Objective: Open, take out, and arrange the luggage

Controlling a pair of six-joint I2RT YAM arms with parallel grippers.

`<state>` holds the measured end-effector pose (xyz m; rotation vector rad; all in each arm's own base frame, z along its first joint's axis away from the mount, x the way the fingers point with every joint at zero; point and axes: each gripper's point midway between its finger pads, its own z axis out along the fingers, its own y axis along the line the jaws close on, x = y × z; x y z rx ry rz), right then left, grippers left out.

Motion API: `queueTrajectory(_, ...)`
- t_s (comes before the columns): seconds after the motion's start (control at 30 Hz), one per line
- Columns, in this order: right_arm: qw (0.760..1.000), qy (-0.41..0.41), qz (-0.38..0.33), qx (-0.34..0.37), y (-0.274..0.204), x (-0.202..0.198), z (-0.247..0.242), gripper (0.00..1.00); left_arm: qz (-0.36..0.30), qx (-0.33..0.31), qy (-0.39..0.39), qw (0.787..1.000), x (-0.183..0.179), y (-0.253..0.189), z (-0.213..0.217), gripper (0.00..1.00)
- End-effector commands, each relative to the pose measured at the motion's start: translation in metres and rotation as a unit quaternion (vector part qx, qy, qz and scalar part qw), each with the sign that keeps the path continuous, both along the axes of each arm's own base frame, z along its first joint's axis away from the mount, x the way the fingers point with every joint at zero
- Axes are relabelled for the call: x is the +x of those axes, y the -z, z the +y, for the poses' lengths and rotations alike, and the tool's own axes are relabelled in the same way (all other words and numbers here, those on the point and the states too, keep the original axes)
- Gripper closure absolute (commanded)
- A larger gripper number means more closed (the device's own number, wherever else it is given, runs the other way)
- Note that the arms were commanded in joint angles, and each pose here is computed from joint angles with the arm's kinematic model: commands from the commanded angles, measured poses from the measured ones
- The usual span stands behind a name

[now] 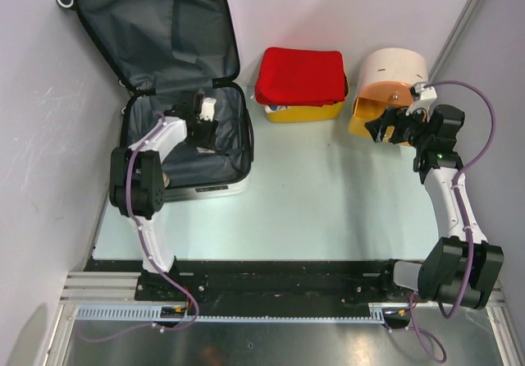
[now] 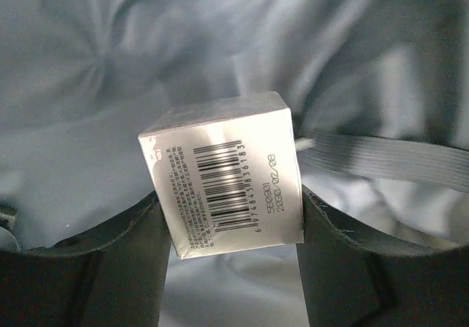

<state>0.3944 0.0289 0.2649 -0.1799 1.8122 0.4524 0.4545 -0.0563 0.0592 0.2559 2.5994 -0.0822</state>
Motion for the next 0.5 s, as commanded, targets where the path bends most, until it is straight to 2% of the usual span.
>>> queueTrajectory(0.0,0.998,-0.056,-0.032,-0.019,-0.024,0.006,0.014,0.10,-0.142,-0.017,0.167,0.976,0.002,-0.110,-0.071,0.90)
queueTrajectory(0.07,0.997,-0.074,-0.026,-0.023,-0.022,0.004,0.016,0.10,-0.175,-0.042,0.260,0.949,-0.012,-0.139,-0.119,0.90)
queueTrajectory(0.13,0.996,-0.089,-0.014,-0.027,-0.018,0.004,0.018,0.09,-0.210,-0.043,0.374,0.903,-0.038,-0.163,-0.162,0.87)
queueTrajectory(0.2,0.995,-0.094,-0.012,-0.038,-0.016,0.005,0.016,0.09,-0.222,-0.030,0.458,0.860,-0.064,-0.164,-0.198,0.85)
queueTrajectory(0.3,0.994,-0.097,0.000,-0.053,-0.008,0.003,0.011,0.09,-0.209,-0.012,0.543,0.813,-0.095,-0.143,-0.237,0.87)
queueTrajectory(0.4,0.993,-0.097,0.013,-0.069,0.001,0.000,0.005,0.09,-0.186,-0.010,0.589,0.786,-0.109,-0.117,-0.272,0.88)
queueTrajectory(0.47,0.991,-0.104,0.029,-0.073,0.009,-0.006,0.004,0.09,-0.159,-0.014,0.608,0.778,-0.111,-0.090,-0.289,0.86)
